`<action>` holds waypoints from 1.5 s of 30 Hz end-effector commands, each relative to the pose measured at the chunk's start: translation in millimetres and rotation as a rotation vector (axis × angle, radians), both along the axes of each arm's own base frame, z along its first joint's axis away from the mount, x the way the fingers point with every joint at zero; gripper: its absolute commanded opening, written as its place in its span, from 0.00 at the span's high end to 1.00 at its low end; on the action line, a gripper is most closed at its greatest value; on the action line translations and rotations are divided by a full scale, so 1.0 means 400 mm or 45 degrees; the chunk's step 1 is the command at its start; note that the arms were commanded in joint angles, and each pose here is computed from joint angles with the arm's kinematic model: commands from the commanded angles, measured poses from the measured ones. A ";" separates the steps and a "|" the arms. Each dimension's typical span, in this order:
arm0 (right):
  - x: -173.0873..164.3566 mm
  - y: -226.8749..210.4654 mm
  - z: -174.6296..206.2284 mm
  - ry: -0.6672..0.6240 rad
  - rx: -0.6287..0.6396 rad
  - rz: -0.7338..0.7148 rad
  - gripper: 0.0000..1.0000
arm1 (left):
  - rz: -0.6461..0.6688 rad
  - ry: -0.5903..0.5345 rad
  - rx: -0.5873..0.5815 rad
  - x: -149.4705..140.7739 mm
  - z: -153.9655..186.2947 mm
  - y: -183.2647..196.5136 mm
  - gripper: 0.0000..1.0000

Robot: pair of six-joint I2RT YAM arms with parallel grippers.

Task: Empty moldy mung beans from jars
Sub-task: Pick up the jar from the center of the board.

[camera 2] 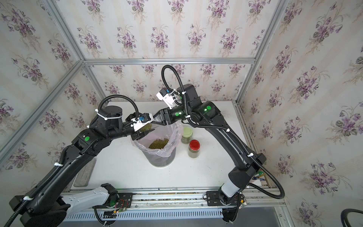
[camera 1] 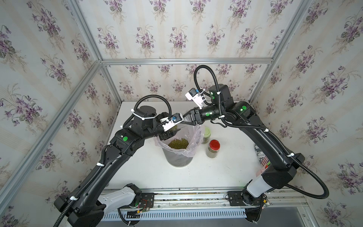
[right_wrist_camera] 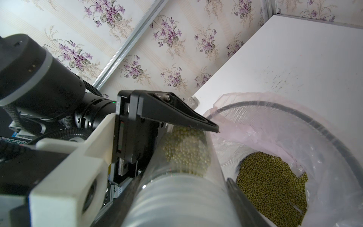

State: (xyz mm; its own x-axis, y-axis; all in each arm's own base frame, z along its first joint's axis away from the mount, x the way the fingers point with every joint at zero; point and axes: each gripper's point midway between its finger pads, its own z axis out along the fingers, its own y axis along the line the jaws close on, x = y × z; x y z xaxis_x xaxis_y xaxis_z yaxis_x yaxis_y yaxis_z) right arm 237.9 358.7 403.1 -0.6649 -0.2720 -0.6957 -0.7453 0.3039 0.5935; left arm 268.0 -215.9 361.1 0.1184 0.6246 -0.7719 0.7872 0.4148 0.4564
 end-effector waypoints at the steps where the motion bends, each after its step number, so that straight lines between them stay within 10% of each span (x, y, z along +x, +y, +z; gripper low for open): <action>1: 0.006 0.006 0.012 -0.014 0.023 -0.007 0.42 | -0.010 -0.048 -0.050 0.007 0.030 -0.010 0.34; 45: -0.004 -0.030 0.073 -0.079 0.071 -0.064 0.24 | 0.017 -0.059 -0.053 0.013 0.023 -0.002 0.33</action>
